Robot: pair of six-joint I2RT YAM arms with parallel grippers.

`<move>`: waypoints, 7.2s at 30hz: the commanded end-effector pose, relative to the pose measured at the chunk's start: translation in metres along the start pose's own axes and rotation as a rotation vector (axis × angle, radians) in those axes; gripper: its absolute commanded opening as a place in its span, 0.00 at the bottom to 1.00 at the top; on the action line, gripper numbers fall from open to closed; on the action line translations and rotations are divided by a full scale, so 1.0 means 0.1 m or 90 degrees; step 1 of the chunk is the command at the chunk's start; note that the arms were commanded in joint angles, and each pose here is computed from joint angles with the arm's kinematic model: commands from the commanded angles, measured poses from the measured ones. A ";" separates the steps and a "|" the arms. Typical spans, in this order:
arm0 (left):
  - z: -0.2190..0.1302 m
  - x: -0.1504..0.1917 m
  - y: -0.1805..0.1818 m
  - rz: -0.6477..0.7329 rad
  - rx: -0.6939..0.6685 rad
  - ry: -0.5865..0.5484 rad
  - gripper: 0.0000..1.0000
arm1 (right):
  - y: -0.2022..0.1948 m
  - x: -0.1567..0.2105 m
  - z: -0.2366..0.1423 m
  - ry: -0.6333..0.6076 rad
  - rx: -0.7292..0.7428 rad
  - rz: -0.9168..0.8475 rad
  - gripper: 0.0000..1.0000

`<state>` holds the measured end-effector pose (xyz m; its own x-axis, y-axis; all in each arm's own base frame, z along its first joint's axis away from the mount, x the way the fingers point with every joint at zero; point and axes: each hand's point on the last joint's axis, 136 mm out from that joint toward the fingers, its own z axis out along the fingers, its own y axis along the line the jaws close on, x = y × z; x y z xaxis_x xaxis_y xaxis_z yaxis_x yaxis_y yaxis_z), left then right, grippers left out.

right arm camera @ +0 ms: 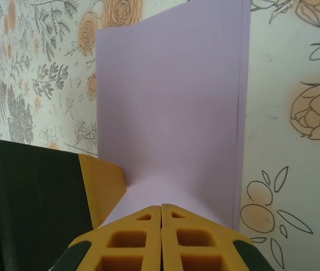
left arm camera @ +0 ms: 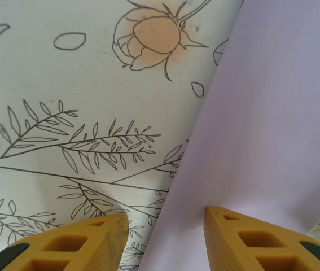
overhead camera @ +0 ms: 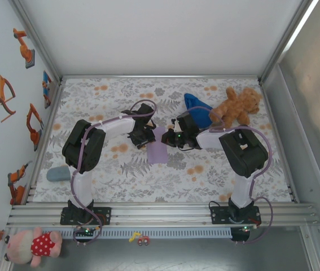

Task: Fold a paper plane with a square sheet of paper (pick it up from the middle)
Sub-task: Hold the square sheet of paper at the center of the table, then first fold the square sheet of paper in half at the center of the table.

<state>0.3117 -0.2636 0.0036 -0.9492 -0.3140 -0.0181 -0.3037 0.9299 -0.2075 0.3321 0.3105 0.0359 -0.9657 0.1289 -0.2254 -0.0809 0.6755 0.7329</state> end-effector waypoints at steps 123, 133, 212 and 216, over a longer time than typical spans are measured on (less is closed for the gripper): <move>-0.45 -0.25 -0.08 0.092 0.393 0.005 0.09 | -1.62 0.95 -0.15 0.178 0.371 0.099 0.00; -0.22 -0.13 -0.55 0.139 0.400 0.028 0.09 | -1.65 0.98 -0.15 0.180 0.375 0.102 0.00; -0.12 0.41 -0.43 0.131 0.373 0.122 0.09 | -1.72 1.03 -0.21 0.186 0.386 0.100 0.00; 0.02 0.48 -0.25 0.123 0.334 0.134 0.09 | -1.75 1.05 -0.22 0.188 0.394 0.100 0.00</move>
<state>0.2834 -0.3084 0.0174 -0.9974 -0.0578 0.0424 -0.0709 0.7068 -0.7038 0.3247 0.2982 0.0052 -0.9740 0.0576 -0.2192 -0.1020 0.7524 0.6508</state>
